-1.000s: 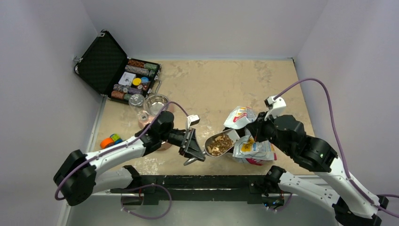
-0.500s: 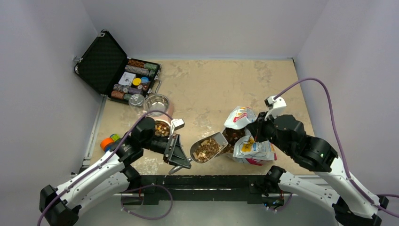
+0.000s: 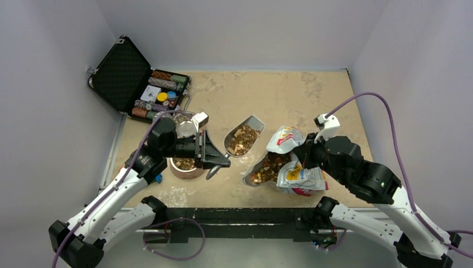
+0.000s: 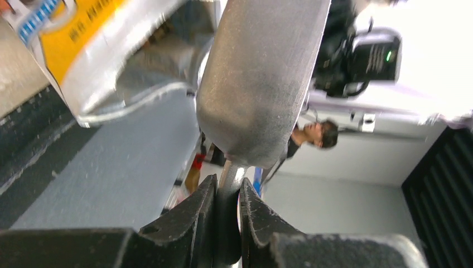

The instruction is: Serve the pet food

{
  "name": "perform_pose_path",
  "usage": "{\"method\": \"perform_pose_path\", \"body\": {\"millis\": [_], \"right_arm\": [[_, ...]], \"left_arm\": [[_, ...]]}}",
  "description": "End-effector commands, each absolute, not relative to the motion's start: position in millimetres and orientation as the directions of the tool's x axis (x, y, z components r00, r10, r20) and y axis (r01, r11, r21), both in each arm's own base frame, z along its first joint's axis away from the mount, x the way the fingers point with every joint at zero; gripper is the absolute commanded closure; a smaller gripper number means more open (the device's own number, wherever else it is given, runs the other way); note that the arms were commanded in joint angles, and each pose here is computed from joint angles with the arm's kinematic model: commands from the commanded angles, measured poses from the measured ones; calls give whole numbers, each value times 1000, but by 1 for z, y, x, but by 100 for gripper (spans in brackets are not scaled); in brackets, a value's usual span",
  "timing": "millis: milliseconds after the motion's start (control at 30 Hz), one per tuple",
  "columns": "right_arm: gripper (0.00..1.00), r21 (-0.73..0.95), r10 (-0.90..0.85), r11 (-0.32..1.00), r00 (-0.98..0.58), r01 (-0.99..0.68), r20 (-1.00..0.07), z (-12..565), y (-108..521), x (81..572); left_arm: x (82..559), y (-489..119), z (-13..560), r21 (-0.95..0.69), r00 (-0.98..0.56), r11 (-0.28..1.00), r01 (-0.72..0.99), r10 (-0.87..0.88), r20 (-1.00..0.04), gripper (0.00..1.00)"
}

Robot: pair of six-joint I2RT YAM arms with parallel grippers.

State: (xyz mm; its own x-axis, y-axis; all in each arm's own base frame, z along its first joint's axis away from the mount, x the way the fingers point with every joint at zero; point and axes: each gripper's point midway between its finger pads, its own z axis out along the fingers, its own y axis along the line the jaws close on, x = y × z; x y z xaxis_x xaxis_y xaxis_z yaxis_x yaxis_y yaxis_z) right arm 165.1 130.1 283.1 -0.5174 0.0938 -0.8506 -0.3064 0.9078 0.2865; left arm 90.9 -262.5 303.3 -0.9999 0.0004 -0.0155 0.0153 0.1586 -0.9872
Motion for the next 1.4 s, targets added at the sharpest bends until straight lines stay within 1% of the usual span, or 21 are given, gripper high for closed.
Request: {"method": "perform_pose_path", "body": {"millis": [0,100,267,367,500,633,733,800,967,1100,1367], "right_arm": [[100,332,185,898,-436,-289,-881,320,119,167],[100,327,182,899,-431,-291,-884,322,118,166],[100,325,180,898,-427,-296,-886,322,116,165],[100,328,181,896,-429,-299,-885,321,116,163],[100,329,180,893,-428,-307,-886,321,116,162],[100,322,169,892,-425,-317,-889,320,116,162],[100,316,159,890,-427,-328,-890,319,118,161],[100,316,156,888,-428,-335,-890,319,120,161],[100,318,151,881,-430,-349,-890,318,122,160],[100,321,149,877,-432,-359,-889,316,123,158],[100,331,133,852,-442,-406,-887,314,130,152]], "left_arm": [[139,-265,320,-985,-977,136,-106,-198,78,100],[170,-260,307,-978,-941,126,-169,-316,122,100],[217,-241,285,-971,-853,102,-215,-503,136,100],[233,-224,258,-953,-775,90,-290,-605,179,100],[241,-205,238,-943,-667,9,-334,-708,229,100],[240,-194,227,-939,-605,-20,-344,-759,239,100],[245,-182,215,-929,-526,-106,-355,-799,292,100],[248,-178,209,-923,-494,-141,-357,-810,315,100],[251,-169,201,-919,-439,-149,-366,-843,311,100],[256,-154,195,-908,-347,-208,-364,-875,339,100],[273,-149,183,-846,-243,-345,-406,-852,464,100]]}}
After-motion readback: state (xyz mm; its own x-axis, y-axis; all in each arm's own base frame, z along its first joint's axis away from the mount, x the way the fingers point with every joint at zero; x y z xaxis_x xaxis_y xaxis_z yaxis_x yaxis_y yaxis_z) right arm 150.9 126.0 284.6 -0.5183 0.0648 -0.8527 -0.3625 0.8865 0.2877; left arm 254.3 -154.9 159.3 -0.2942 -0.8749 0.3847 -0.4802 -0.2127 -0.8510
